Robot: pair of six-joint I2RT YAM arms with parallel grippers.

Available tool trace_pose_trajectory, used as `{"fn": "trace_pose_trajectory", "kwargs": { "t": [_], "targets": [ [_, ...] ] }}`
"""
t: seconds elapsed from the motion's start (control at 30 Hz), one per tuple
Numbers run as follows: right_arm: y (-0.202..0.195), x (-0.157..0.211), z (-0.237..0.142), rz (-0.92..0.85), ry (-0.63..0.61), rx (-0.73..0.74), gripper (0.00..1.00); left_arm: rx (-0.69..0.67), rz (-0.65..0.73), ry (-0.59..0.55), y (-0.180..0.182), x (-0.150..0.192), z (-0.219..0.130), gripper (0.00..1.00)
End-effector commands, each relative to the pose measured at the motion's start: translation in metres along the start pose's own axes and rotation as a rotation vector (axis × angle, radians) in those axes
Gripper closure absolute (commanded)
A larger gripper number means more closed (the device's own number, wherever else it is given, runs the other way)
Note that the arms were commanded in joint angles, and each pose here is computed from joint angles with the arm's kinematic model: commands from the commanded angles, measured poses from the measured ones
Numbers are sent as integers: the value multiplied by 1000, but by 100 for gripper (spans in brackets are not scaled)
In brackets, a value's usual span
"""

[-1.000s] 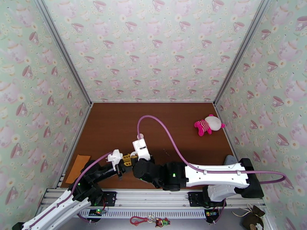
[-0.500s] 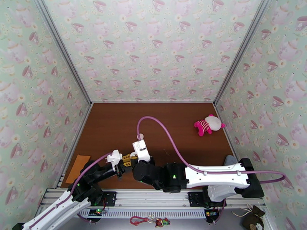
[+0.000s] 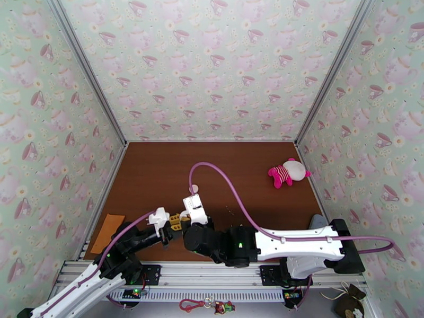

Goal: Insert the wireless bluetooth earbuds into the charging case

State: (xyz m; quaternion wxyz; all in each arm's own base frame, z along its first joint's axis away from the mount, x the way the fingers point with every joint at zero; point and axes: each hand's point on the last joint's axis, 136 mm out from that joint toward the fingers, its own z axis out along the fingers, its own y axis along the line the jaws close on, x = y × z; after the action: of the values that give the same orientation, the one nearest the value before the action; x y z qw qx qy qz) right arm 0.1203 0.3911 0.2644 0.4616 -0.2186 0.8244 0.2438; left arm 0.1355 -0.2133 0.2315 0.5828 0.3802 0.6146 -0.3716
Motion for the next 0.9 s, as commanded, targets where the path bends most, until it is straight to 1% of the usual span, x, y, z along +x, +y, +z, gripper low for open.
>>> {"fn": "trace_pose_trajectory", "kwargs": {
  "t": [0.0, 0.2, 0.33, 0.63, 0.87],
  "targets": [
    [8, 18, -3, -37, 48, -56, 83, -34, 21, -69, 5, -16, -4, 100],
    [14, 10, -9, -8, 35, -99, 83, -38, 23, -73, 6, -17, -4, 100],
    [18, 12, -10, -11, 44, -120, 83, -36, 23, -72, 6, -17, -4, 100],
    [15, 9, -8, -28, 58, -75, 83, -25, 42, -68, 4, -16, -3, 100],
    [21, 12, -4, -12, 97, -89, 81, -21, 44, -65, 3, -15, -3, 100]
  ]
}}
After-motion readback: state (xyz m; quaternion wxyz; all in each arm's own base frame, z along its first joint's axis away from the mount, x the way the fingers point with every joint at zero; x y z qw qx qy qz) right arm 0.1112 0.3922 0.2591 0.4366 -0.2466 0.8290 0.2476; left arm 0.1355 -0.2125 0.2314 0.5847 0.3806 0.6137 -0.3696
